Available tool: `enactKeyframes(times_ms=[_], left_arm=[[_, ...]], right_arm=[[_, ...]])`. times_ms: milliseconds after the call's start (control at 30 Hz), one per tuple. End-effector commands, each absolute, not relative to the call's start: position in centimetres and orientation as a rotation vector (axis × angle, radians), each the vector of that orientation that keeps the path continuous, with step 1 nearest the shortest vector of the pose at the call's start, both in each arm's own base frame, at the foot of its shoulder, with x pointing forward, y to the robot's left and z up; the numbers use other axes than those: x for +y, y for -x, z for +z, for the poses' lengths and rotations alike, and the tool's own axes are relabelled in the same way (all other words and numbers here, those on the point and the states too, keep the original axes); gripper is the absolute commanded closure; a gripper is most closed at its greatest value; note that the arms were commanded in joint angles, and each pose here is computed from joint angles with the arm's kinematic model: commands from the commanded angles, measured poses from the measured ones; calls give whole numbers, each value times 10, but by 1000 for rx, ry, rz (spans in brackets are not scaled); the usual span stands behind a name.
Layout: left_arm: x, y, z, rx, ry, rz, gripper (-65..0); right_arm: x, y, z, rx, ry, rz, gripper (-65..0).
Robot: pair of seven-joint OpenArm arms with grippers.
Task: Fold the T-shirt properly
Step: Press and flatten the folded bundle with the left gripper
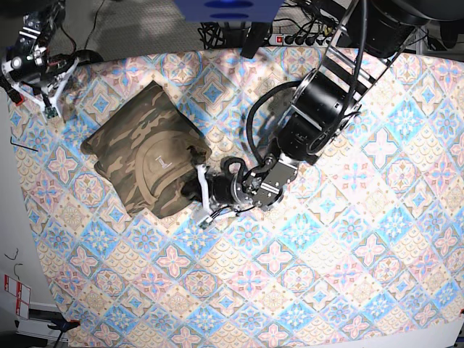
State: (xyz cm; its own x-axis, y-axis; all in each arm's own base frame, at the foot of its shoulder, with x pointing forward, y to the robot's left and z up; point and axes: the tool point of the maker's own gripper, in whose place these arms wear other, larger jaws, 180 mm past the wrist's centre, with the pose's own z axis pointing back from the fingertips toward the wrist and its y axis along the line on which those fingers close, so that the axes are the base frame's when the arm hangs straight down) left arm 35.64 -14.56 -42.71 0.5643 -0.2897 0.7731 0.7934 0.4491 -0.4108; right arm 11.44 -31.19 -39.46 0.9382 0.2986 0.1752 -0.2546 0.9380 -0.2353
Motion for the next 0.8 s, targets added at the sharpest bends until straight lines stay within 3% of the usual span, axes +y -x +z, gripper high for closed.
enactKeyframes(times_ms=[0, 200, 267, 333, 400, 533, 633, 767], left_arm=[[-158, -373, -399, -760, 903, -732, -59], [-163, -382, -383, -840, 964, -656, -359], [-163, -381, -384, -837, 967, -651, -394], [-163, -379, -385, -833, 970, -646, -352], [-163, -374, -390, -821, 972, -639, -267], [-173, -347, -401, -716, 961, -729, -12], [-175, -327, -387, -716, 951, -856, 0], [-153, -327, -346, -900, 882, -866, 0]], right_arm=[[-314, -121, -388, -237, 227, 303, -28], [-297, -120, -393, -276, 182, 354, -29], [-295, -121, -394, -279, 179, 356, -29], [-296, -121, -394, -279, 178, 355, -29], [-296, -123, -393, -284, 180, 354, -29], [-296, -124, -393, -287, 181, 353, -29], [-296, -124, -393, -286, 180, 353, -29], [-296, -129, -392, -301, 182, 352, -29]])
